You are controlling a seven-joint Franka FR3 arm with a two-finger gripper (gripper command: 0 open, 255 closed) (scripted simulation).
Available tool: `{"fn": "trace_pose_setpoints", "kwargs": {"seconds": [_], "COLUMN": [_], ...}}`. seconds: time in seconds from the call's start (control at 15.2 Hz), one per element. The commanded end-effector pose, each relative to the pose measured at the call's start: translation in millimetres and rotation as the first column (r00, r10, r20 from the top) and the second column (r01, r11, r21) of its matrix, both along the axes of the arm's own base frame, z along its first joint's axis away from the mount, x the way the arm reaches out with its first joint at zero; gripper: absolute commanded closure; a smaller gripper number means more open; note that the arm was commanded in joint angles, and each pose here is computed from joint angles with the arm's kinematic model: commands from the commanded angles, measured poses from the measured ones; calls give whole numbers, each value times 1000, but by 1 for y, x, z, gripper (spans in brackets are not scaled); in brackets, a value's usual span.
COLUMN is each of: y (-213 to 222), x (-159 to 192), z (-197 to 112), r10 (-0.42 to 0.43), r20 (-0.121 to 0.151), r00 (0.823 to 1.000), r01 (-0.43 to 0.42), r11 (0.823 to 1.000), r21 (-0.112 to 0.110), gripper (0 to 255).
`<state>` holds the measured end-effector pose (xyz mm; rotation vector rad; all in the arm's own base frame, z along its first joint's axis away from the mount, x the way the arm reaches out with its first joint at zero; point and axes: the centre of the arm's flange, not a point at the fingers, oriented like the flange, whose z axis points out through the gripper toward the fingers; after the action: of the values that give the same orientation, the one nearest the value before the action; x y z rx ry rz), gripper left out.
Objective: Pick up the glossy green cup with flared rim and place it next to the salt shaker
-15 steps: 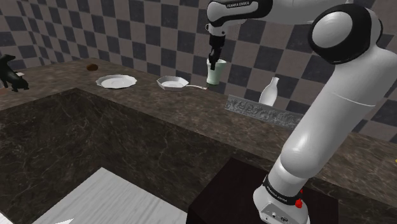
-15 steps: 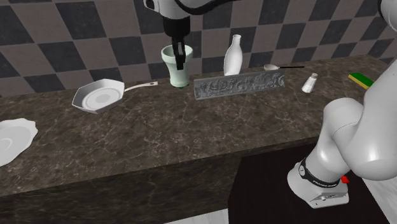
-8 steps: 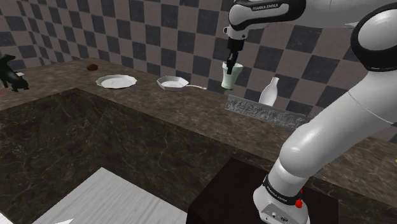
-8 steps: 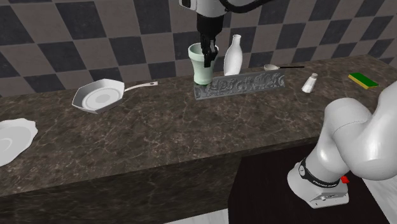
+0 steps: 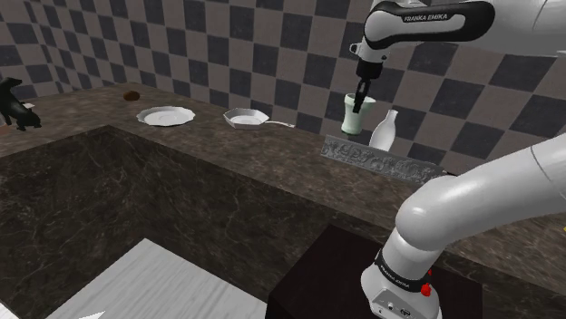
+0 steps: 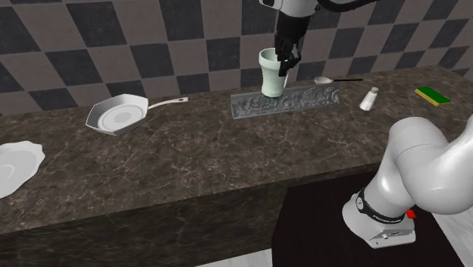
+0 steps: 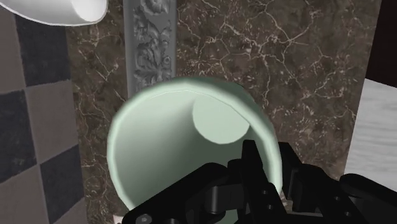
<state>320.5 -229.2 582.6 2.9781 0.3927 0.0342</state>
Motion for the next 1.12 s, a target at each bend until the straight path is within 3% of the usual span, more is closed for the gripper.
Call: {"fn": "trace_pose_setpoints", "kwargs": {"seconds": [0.0,1.06], "y": [-7,-60], "x": [-22,-226], "z": [1,2], "r10": [1,1], "r20": [1,1], "r00": [1000,1000], "r01": [-1,-1], "r11": [1000,1000], "r21": [0,0], "gripper": [255,255]}}
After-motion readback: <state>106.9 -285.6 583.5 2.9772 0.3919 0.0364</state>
